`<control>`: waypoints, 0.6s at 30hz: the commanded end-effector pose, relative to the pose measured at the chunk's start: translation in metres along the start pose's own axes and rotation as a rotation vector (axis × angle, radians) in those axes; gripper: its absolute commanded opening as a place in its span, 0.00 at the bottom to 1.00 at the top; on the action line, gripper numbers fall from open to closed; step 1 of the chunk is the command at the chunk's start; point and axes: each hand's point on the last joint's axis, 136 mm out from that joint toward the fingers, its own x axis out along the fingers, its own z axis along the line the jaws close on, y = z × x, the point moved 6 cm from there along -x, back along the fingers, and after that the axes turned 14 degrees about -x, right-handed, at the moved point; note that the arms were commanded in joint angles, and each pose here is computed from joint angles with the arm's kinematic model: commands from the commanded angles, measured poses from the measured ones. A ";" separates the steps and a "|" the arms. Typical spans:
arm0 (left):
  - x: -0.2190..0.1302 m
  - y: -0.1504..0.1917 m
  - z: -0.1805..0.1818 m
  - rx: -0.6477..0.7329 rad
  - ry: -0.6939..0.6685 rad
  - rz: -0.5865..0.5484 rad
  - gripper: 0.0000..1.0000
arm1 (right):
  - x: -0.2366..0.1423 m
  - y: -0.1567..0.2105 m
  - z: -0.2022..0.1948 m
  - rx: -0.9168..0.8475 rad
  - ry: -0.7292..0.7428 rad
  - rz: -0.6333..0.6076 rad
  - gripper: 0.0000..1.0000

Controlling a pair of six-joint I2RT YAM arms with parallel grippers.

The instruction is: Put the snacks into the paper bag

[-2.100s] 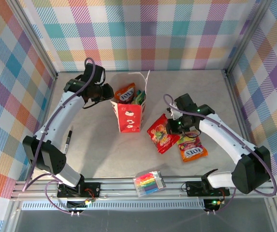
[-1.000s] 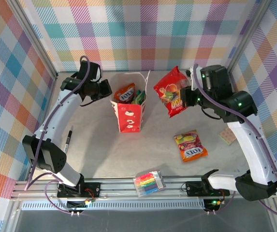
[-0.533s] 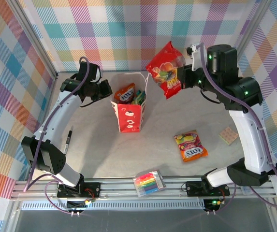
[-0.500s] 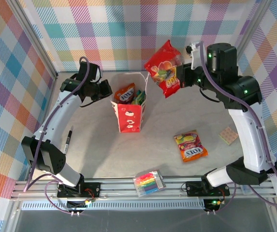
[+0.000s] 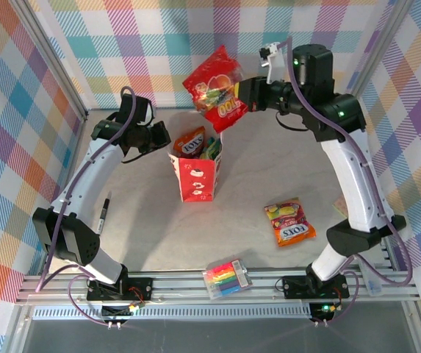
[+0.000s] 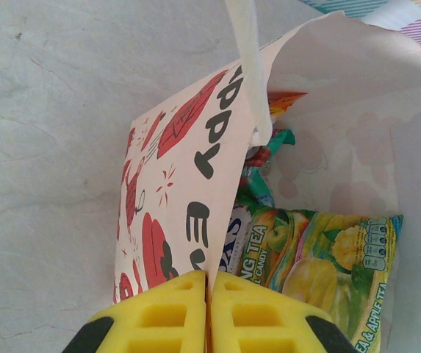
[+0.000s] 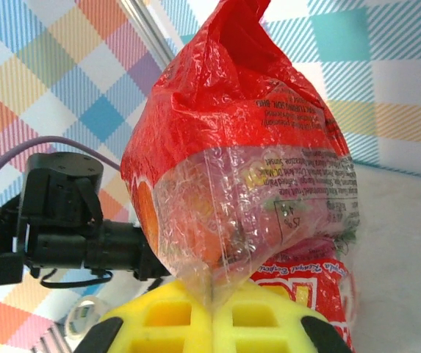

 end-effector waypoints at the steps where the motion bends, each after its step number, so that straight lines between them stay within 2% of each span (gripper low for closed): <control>1: -0.014 -0.001 -0.002 -0.012 0.041 -0.022 0.09 | -0.006 -0.043 0.026 -0.023 -0.134 -0.204 0.00; 4: -0.016 -0.001 -0.002 -0.011 0.047 -0.027 0.09 | 0.009 -0.041 0.027 -0.003 -0.119 -0.199 0.00; 8: -0.017 0.000 -0.001 -0.008 0.050 -0.028 0.09 | 0.024 -0.030 0.023 0.047 0.019 -0.175 0.00; 18: -0.017 0.000 -0.001 -0.002 0.046 -0.031 0.09 | 0.061 -0.010 0.029 0.064 0.167 -0.127 0.00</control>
